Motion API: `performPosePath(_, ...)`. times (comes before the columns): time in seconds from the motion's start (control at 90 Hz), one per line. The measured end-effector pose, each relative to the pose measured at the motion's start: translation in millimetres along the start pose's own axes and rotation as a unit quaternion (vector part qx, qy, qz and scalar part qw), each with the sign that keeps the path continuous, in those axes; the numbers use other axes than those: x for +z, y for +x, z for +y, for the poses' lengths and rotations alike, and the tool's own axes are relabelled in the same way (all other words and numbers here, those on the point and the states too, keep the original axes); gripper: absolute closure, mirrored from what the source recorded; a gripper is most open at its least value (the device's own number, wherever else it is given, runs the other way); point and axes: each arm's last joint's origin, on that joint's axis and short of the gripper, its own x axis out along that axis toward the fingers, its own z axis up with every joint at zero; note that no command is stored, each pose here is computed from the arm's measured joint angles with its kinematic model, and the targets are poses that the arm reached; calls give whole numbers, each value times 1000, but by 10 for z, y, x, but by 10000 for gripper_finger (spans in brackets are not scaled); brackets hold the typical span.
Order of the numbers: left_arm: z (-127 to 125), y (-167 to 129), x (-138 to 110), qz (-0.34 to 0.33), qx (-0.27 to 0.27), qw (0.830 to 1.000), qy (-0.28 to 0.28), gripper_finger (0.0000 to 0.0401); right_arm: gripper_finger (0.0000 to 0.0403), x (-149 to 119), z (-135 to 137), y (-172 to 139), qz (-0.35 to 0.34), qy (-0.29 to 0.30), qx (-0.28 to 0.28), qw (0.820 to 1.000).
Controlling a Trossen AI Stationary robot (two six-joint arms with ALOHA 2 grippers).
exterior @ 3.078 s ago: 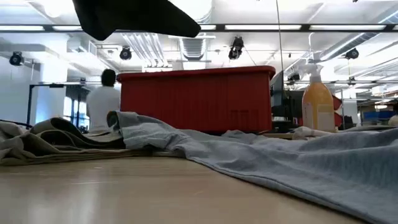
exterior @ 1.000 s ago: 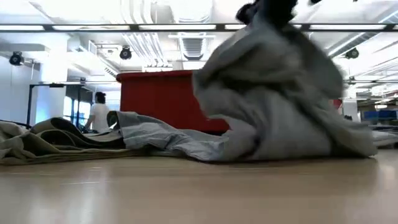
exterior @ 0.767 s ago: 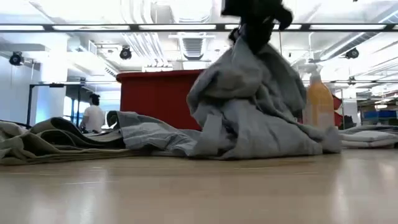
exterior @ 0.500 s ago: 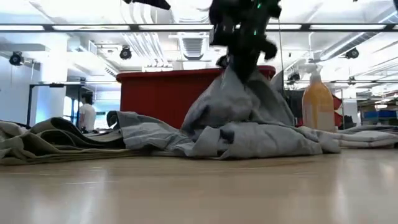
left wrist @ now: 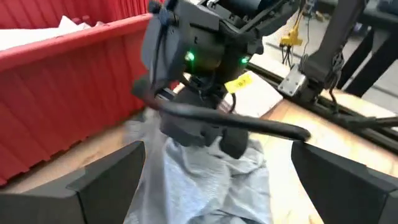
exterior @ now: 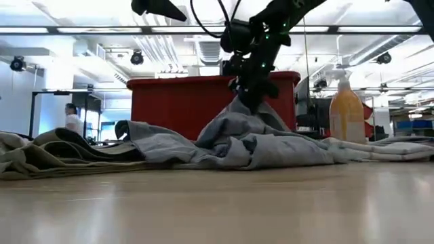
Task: Fold laundry
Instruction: Fold the gray shirt
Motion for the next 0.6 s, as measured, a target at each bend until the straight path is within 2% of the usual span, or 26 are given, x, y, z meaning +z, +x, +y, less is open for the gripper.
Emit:
performPosePath(0.2,15,38,-43,0,6,1000,-13,12,217,-14,-80,-136,-21,2,-15,1000)
performPosePath(0.322,31,48,-39,-5,17,1000,-7,12,146,41,-145,-168,-21,16,-92,995)
performPosePath(0.4,45,59,-31,-6,20,1000,-5,12,132,74,-182,-179,-31,29,-123,992)
performPosePath(0.489,68,76,-20,-6,25,1000,0,12,138,92,-195,-246,-39,53,-144,987)
performPosePath(0.544,80,85,-14,-6,28,1000,5,12,152,88,-176,-338,-42,67,-141,987)
performPosePath(0.6,90,92,-10,-6,30,999,9,12,170,57,-134,-464,-46,85,-114,989)
